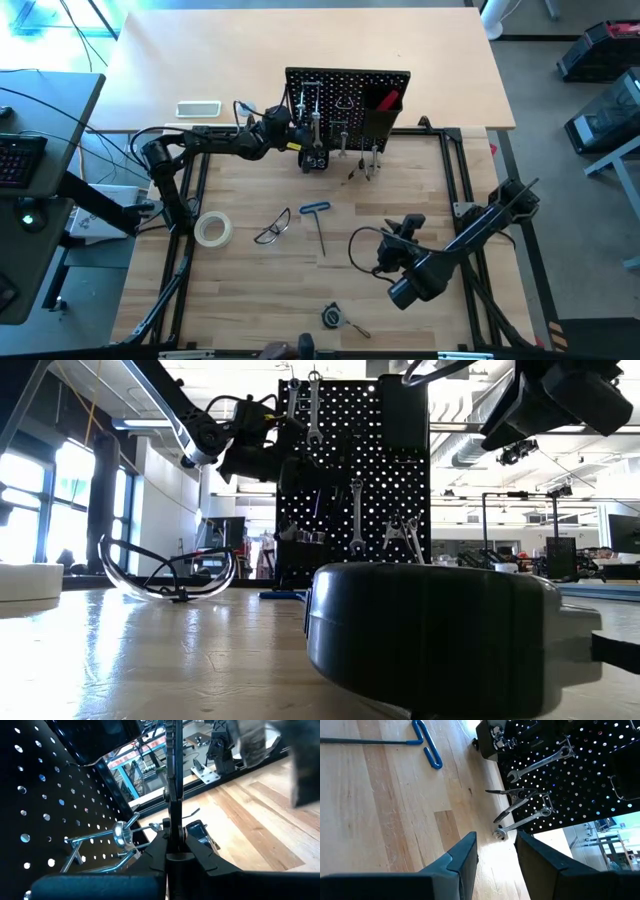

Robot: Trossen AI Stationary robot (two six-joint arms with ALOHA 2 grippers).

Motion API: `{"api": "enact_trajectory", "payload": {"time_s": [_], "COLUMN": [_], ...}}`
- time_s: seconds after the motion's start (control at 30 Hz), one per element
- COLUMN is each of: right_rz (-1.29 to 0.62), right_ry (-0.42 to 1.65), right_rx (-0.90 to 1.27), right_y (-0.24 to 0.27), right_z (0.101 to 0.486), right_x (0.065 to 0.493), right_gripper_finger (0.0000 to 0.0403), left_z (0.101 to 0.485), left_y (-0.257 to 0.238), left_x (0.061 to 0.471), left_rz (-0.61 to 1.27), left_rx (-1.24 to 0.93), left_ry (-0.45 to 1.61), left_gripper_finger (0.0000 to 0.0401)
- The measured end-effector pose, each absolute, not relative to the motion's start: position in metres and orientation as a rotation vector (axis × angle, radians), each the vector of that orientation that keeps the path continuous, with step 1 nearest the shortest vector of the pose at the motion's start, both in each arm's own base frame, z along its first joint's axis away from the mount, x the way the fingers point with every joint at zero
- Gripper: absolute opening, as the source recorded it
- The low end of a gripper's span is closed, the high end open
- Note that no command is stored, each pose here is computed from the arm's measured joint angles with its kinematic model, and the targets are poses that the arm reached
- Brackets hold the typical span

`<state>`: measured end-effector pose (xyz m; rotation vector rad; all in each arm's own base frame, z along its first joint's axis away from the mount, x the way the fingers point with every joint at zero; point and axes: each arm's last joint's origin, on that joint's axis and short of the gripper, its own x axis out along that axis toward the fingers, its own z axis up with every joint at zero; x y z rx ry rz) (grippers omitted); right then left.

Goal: Hang tools onto peg board
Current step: Hang the wire stripper onto the peg board

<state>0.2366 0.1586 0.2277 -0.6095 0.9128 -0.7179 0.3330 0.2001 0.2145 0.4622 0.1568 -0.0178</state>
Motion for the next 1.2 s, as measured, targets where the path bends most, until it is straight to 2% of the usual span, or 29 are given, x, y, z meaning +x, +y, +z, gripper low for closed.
{"api": "enact_trajectory", "payload": {"time_s": [0.53, 1.2], "right_rz": [-0.721, -0.728], "right_ry": [0.921, 0.934], "right_rx": [-0.618, -0.617], "right_y": [0.158, 0.155], "right_z": [0.228, 0.228], "right_x": [0.236, 0.237], "right_gripper_finger": [0.0131, 0.0131], "left_z": [0.215, 0.215], "left_y": [0.211, 0.193], "left_x": [0.326, 0.337], "left_rz": [0.054, -0.013], "left_rx": [0.380, 0.383], "left_ry": [0.164, 0.162], "left_gripper_finger": [0.0019, 0.0019]}}
